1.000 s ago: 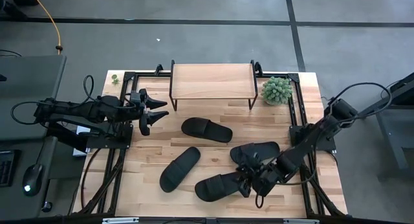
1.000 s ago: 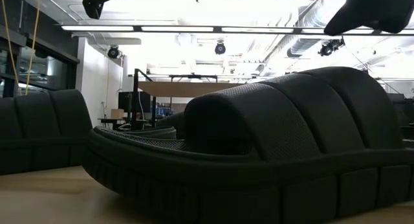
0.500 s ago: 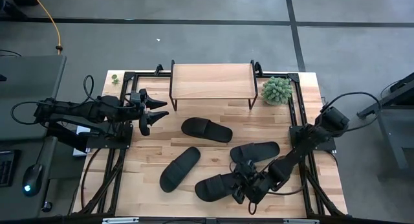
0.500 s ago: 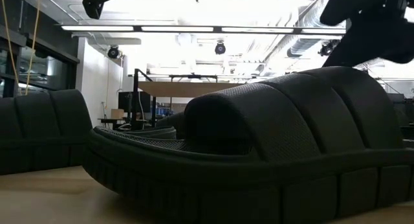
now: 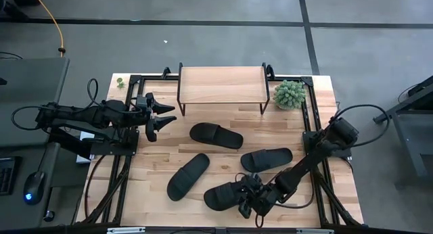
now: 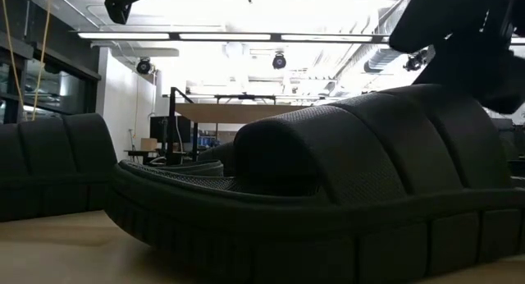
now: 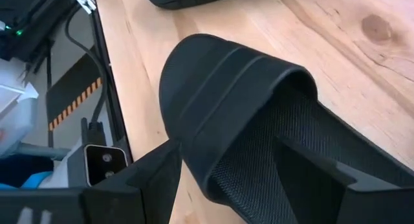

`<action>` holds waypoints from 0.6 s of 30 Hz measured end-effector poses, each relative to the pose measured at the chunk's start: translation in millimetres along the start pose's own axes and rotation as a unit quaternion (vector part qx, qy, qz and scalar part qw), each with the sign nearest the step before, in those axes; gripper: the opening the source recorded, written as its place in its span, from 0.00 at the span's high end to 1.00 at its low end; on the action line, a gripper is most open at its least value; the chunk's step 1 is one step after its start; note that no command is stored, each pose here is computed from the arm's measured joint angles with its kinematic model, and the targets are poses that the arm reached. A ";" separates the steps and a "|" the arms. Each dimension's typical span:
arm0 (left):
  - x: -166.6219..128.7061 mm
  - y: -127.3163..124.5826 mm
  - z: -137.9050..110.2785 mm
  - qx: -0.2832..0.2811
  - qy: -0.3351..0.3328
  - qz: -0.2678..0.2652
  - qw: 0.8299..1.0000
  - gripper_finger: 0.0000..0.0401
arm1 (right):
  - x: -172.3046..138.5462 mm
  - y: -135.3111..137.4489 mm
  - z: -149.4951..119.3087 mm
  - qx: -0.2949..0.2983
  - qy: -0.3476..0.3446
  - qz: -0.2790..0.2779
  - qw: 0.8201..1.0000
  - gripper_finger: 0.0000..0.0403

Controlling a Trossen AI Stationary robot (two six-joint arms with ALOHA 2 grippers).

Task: Pick and place slides into the shelf
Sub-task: Put the black slipper on the shelf

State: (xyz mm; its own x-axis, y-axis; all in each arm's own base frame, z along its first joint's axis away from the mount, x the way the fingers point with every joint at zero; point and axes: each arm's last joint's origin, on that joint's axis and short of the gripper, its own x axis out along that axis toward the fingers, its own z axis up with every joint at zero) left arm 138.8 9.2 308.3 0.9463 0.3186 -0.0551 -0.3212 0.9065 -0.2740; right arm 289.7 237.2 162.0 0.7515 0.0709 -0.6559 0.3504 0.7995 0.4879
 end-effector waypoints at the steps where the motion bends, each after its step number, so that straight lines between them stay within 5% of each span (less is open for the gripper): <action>1: 0.0 0.0 0.0 0.000 0.000 0.000 1.000 0.51 | 2.4 -0.2 -1.3 0.000 0.000 0.001 1.000 0.42; 18: 0.0 0.0 0.0 0.000 0.000 0.000 1.000 0.51 | 34.7 -4.4 2.3 -0.011 -0.013 0.040 0.999 0.42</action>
State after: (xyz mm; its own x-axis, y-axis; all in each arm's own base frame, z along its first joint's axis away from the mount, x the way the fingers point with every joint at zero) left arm 138.8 9.2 308.3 0.9462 0.3189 -0.0555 -0.3215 0.9064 -0.2739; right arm 315.5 234.8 138.4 0.7914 0.1197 -0.5994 0.2759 0.8051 0.5251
